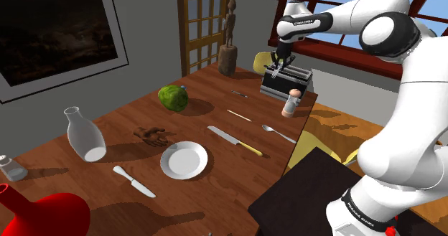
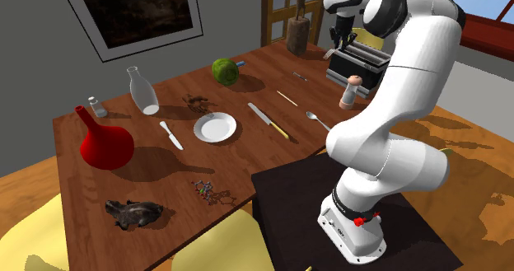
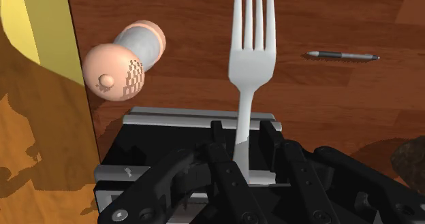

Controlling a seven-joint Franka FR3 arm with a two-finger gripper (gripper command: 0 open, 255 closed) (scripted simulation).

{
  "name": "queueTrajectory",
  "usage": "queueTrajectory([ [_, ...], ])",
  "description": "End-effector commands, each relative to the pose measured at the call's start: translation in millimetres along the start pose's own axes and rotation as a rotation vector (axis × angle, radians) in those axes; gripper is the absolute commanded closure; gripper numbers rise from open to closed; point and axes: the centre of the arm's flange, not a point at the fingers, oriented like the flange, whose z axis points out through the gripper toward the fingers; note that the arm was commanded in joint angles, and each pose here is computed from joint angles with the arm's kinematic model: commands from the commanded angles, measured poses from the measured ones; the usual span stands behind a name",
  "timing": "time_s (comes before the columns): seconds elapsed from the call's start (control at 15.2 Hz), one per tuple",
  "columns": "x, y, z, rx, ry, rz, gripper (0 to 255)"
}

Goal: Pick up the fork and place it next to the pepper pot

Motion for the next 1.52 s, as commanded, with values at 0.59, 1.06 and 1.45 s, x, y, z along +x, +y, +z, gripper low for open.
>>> queueTrajectory([
  [0.59, 6, 3, 56, 0.0, 0.0, -0.001, 255],
  [1.06, 0, 3, 93, 0.0, 0.0, -0.001, 255],
  [1.45, -4, 2, 124, 0.0, 0.0, -0.001, 255],
])
